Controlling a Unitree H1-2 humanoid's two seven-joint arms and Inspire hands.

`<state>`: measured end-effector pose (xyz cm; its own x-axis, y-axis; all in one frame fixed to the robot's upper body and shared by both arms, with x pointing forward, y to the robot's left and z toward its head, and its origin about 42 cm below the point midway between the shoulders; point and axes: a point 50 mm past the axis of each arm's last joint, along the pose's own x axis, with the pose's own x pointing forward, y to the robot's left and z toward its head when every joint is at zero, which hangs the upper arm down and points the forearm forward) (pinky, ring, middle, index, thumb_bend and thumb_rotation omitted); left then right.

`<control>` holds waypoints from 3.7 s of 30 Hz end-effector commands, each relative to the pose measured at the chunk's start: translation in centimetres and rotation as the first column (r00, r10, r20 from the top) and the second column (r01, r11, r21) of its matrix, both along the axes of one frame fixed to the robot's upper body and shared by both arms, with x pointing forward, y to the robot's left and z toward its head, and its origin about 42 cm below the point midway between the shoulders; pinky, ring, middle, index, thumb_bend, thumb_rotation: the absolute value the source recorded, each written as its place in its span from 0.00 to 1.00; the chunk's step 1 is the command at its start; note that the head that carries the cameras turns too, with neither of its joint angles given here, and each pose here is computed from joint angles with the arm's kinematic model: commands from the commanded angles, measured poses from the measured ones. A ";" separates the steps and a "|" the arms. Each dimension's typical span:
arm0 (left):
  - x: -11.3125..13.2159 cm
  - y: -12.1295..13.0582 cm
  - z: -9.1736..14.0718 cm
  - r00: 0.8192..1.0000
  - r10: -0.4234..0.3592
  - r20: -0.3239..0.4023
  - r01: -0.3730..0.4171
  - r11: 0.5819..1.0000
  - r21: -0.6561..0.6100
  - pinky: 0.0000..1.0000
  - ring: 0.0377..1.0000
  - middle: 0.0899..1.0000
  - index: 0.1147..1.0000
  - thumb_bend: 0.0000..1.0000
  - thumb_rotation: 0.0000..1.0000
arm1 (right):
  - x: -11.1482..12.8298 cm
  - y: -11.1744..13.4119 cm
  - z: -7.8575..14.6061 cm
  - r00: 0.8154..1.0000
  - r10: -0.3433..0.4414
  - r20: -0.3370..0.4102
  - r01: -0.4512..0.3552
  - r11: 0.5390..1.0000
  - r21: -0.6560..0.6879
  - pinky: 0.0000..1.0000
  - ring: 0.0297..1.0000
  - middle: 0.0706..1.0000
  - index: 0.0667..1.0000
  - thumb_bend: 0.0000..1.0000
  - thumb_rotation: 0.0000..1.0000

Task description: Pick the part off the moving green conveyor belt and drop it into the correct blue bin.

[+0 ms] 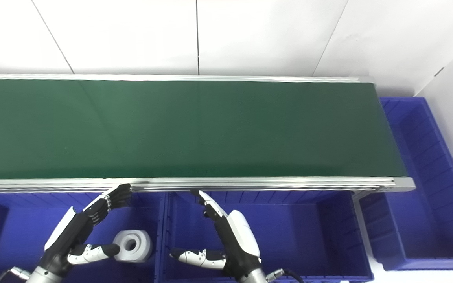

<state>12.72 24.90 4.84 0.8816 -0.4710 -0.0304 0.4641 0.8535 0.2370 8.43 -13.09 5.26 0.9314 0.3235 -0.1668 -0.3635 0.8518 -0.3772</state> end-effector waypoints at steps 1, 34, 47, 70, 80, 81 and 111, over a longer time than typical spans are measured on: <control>-0.6 0.7 0.9 0.999 0.023 0.038 -0.024 1.000 0.012 0.85 0.87 0.87 0.87 0.84 0.64 | -0.2 0.6 1.4 0.997 0.039 0.070 -0.042 0.998 0.046 0.78 0.89 0.93 0.93 0.82 0.49; -2.6 0.6 -1.0 0.994 0.015 0.110 -0.035 0.984 0.176 0.84 0.87 0.89 0.89 0.86 0.68 | -0.2 -1.8 1.0 0.998 0.056 0.007 -0.056 0.998 -0.005 0.82 0.97 1.00 1.00 0.87 0.46; -2.9 0.6 -1.0 0.991 0.009 0.133 -0.032 0.984 0.178 0.85 0.88 0.89 0.89 0.87 0.65 | -1.1 -1.8 1.2 0.997 0.072 -0.015 -0.072 0.997 -0.003 0.84 0.98 1.00 1.00 0.88 0.42; -2.9 0.1 -1.2 0.993 0.052 0.106 -0.066 0.989 0.132 0.84 0.89 0.91 0.91 0.79 0.65 | -1.2 -1.7 1.1 0.999 0.008 -0.045 -0.007 1.000 0.028 0.86 0.97 1.00 1.00 0.86 0.41; -3.1 -0.6 -2.3 0.992 0.051 0.113 -0.068 0.986 0.151 0.79 0.86 0.89 0.89 0.78 0.63 | -1.5 -2.3 0.0 0.999 0.003 -0.052 -0.002 1.000 0.027 0.82 0.95 1.00 1.00 0.85 0.41; -3.1 -0.8 -2.5 0.993 0.050 0.107 -0.066 0.986 0.152 0.78 0.85 0.88 0.88 0.78 0.63 | -1.6 -2.5 -0.3 0.999 0.003 -0.053 -0.002 1.000 0.025 0.82 0.95 1.00 1.00 0.85 0.41; -1.9 -1.8 -5.7 0.992 0.021 0.125 -0.049 0.973 0.226 0.72 0.79 0.83 0.81 0.78 0.57 | -0.4 -3.8 -4.0 0.999 -0.001 -0.052 0.002 1.000 0.017 0.76 0.93 1.00 1.00 0.86 0.38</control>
<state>10.23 23.17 -1.15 0.8996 -0.4326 -0.0598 0.4054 0.7763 0.4828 7.55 -17.15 0.53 0.9056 0.3181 -0.2806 -0.4038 0.8491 -0.3406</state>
